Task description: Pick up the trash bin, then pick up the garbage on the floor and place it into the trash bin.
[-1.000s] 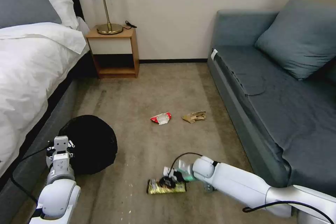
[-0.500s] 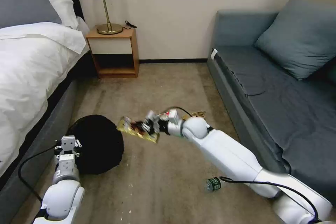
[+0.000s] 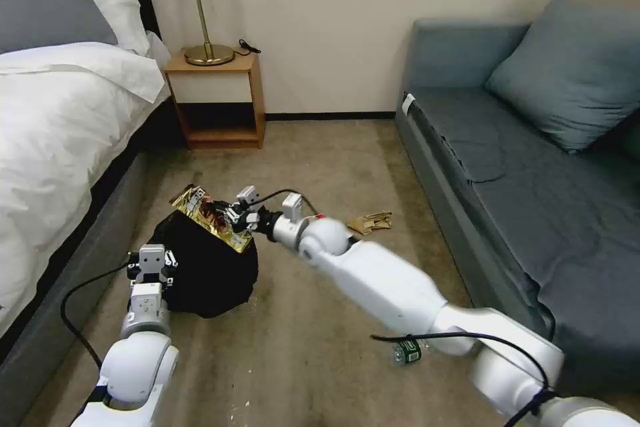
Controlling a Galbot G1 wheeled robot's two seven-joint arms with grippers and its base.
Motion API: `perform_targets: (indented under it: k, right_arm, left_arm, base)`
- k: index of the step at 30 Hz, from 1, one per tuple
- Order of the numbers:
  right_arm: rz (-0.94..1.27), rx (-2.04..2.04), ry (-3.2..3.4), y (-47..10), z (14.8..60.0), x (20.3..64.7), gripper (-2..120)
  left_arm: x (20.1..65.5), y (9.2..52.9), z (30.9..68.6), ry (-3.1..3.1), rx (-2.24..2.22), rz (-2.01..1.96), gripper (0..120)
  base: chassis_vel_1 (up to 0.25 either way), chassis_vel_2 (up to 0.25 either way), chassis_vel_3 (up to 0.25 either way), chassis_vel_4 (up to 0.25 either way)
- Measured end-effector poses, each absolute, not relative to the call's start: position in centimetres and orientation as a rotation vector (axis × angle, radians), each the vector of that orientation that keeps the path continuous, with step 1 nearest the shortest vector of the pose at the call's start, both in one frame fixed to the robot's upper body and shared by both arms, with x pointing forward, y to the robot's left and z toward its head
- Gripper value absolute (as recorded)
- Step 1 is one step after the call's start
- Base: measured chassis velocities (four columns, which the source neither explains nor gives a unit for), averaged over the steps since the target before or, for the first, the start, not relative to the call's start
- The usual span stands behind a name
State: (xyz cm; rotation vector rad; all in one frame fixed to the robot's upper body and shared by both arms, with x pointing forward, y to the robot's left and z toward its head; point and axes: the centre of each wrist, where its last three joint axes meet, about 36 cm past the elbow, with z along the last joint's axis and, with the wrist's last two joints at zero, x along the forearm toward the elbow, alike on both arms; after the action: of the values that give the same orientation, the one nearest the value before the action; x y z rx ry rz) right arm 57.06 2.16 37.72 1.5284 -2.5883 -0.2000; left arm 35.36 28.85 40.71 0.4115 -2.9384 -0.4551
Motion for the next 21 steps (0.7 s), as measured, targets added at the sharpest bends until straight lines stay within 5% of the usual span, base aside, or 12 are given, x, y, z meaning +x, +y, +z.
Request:
perform_targets:
  k: [10,21]
  right_arm:
    - [-0.112,1.528,-2.527,1.9,34.2,54.0,0]
    - [-0.043,1.572,-2.494,1.9,34.2,52.7,36]
  left_arm:
    - [35.6,29.0,40.5,-2.923,0.438,-0.455,5]
    - [35.6,29.3,39.8,-2.907,0.447,-0.445,5]
  base:
    - [0.0,0.0,0.0,0.0]
    - [0.0,0.0,0.0,0.0]
